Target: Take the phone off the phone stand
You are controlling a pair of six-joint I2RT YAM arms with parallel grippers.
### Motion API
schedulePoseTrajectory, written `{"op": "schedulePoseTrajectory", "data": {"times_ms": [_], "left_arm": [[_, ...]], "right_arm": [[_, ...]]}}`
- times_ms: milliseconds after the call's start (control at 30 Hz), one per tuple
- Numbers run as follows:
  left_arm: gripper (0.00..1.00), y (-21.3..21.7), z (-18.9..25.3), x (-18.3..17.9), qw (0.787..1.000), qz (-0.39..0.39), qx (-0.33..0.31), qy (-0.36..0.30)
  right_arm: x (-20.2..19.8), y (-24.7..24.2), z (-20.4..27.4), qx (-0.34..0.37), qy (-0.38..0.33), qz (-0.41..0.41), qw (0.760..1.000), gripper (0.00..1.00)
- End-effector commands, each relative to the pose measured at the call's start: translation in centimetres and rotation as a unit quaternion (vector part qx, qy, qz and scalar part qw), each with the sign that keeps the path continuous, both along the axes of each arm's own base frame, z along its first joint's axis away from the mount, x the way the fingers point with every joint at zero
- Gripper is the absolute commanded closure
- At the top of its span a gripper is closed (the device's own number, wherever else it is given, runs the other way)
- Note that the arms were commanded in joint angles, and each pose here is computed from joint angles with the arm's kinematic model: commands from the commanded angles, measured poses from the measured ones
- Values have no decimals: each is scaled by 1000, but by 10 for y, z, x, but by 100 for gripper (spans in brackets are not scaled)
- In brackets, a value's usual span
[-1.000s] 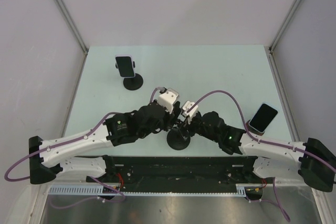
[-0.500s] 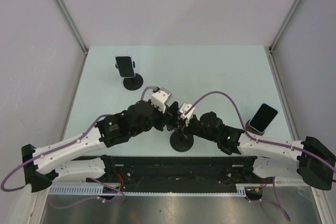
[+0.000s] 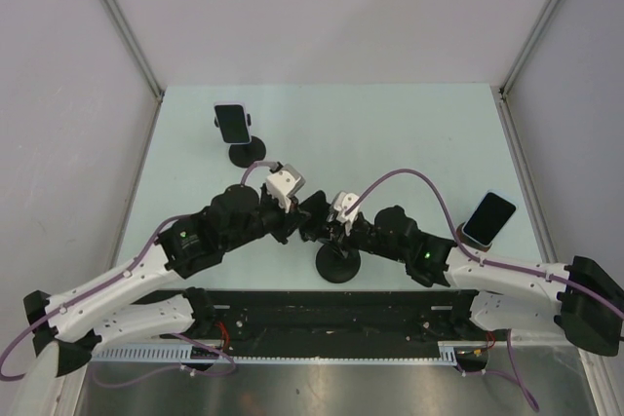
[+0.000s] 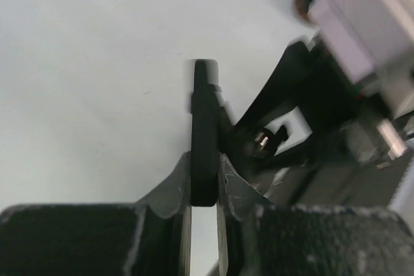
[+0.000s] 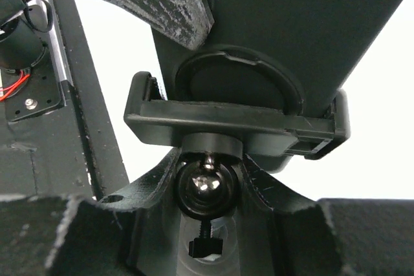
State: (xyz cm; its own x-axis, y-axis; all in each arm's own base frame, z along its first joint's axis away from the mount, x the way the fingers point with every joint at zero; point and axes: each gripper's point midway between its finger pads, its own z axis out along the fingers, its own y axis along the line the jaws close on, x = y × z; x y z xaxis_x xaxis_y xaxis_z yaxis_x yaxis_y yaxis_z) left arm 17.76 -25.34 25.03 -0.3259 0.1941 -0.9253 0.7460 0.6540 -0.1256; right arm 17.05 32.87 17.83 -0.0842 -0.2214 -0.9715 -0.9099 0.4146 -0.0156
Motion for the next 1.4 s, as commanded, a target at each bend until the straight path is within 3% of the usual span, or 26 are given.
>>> {"op": "schedulePoseTrajectory", "data": {"times_ms": [0,133,300,833,1100,1367], "left_arm": [[100,58,14,33,987,83,96,-102],[100,66,3,26,984,65,138,-89],[100,69,12,24,985,73,125,-89],[100,107,37,61,953,291,62,-56],[100,121,28,68,947,313,61,-46],[100,137,0,67,942,330,47,-20]], "right_arm": [[9,-12,6,3,19,-26,999,100],[20,-18,1,2,38,-50,998,100],[24,-18,0,3,41,-52,998,100],[70,-46,22,37,1,-206,978,100],[141,-87,47,83,-20,-341,936,100],[245,-193,87,106,-89,-529,837,100]]}}
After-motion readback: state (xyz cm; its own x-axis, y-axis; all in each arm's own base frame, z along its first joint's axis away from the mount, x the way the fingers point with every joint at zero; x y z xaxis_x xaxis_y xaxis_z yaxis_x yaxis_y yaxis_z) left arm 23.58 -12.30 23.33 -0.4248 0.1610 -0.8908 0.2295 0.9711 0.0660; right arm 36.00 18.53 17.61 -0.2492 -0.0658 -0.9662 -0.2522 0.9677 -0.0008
